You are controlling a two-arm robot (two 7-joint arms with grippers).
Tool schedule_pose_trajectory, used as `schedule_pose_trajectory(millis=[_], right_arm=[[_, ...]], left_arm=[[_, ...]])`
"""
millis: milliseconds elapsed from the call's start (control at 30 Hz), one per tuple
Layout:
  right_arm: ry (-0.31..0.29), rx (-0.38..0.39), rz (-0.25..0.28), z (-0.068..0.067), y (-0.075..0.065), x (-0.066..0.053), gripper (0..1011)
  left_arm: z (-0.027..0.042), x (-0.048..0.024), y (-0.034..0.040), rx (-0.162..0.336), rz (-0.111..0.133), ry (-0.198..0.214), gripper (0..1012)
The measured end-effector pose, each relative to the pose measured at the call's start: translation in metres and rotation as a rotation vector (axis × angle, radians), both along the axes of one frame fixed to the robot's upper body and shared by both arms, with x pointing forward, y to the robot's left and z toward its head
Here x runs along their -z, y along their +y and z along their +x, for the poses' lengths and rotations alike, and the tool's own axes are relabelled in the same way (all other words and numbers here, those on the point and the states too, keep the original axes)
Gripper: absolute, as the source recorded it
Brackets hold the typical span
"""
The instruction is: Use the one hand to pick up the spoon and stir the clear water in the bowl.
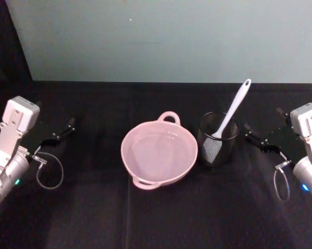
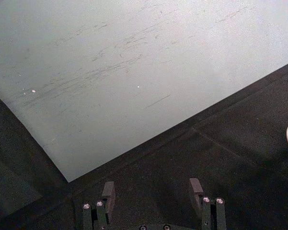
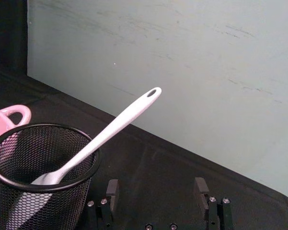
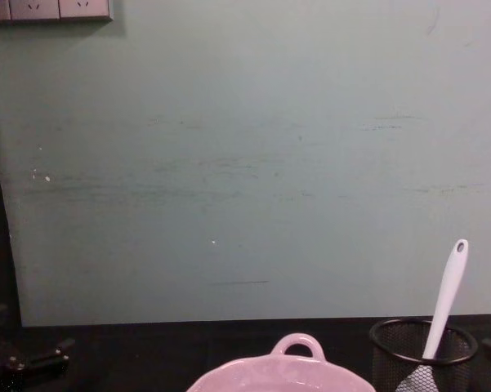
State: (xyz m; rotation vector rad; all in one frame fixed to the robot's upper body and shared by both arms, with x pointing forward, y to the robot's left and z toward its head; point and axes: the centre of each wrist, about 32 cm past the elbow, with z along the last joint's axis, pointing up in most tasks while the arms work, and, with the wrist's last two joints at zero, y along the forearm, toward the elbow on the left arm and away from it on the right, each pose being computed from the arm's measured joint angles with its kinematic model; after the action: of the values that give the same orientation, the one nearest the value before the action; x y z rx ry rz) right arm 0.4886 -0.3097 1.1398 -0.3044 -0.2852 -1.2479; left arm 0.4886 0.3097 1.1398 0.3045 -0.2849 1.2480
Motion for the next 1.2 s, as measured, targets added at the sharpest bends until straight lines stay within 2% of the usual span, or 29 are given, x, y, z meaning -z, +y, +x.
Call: schedule_pose_trajectory(millis=[1200], right_arm=[[-0.001, 0.007, 0.003, -0.0013, -0.0013, 0.0007, 1003]], left_arm=[[0.0, 0.0, 0.0, 0.0, 0.0, 0.0, 1011]])
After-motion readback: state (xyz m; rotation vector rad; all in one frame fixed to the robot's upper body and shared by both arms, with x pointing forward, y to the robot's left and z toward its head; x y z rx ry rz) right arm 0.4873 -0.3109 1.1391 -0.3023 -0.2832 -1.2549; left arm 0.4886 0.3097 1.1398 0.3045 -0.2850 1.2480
